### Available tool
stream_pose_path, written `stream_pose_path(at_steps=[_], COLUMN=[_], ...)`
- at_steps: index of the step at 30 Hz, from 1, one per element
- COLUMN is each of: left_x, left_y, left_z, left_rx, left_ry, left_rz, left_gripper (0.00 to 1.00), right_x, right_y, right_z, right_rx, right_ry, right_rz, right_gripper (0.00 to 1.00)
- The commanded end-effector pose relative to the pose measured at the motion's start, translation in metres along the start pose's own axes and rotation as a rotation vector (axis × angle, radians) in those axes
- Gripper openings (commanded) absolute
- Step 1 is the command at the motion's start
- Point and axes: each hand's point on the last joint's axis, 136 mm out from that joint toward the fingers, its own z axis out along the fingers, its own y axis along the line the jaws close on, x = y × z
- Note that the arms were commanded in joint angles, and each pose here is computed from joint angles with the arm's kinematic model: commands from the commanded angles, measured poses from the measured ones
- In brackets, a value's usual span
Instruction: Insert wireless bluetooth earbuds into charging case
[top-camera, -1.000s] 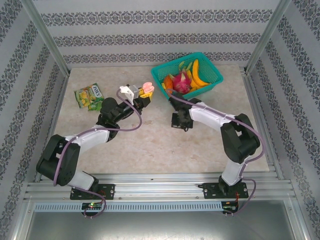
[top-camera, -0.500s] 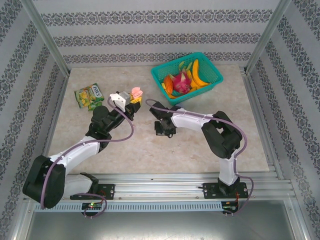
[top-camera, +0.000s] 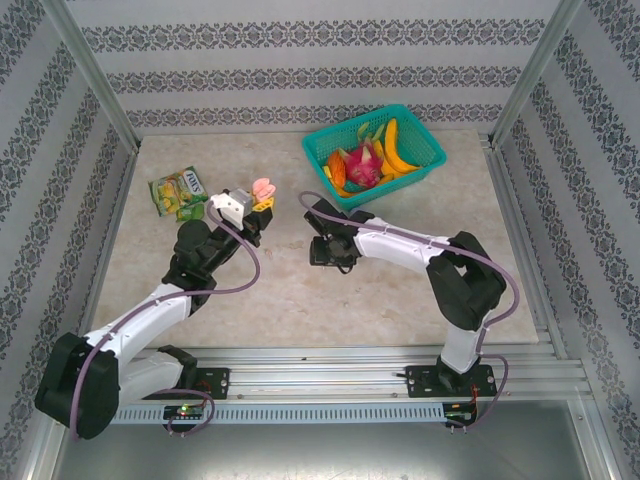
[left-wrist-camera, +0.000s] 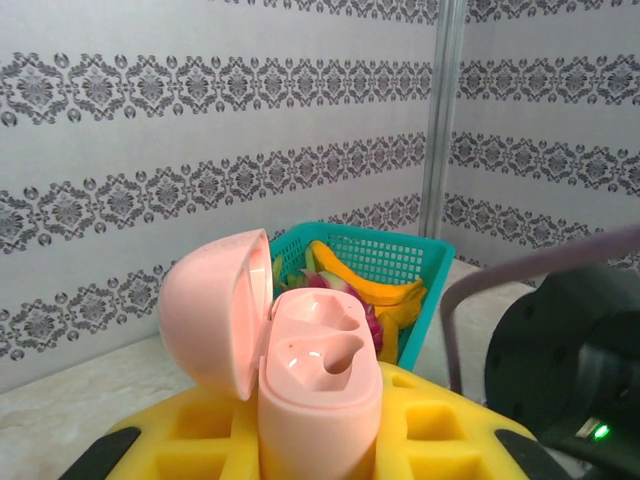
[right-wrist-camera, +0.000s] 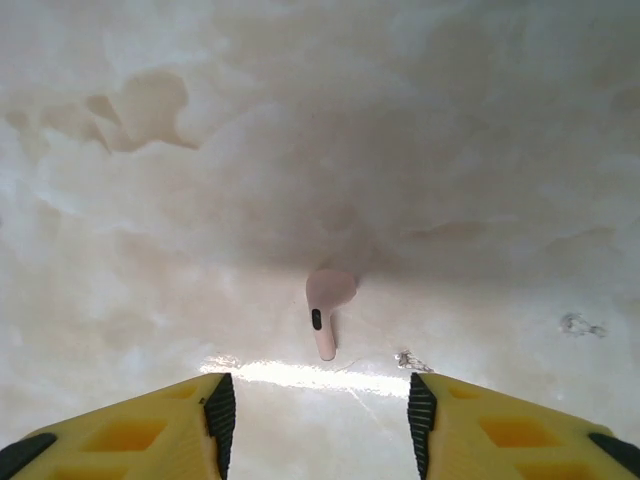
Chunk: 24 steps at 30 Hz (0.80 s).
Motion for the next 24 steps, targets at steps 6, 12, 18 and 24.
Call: stream_pose_path(at_steps=[6,12,18,24], left_x=[-0.002,0.001,0.004,0.006], left_y=[0.021,0.038,0.050,0.055], left_z=[-0.007,-0.011,-0.017,-0.021], left_rx=[-0.094,-0.161,-0.209,-0.225], left_ry=[-0.009,-0.017,-0.025,-0.029], left_rz=[0.009,-0.016,-0.041,-0.049], left_gripper=[0.00,0.00,0.00,0.00], right_x=[0.004,0.004,0.003,0.000], right_y=[-0.012,-0.012,-0.007,-0.005], right_z=[0.011,0.021,0.031,0.037], right_rx=[0.119,0.146,0.170,0.194], right_ry=[0.045,0.051,0.057,0.060], right_rz=[0.003,0.025,0.024,0.016], right_gripper=[0.54,0.54,0.52,0.49])
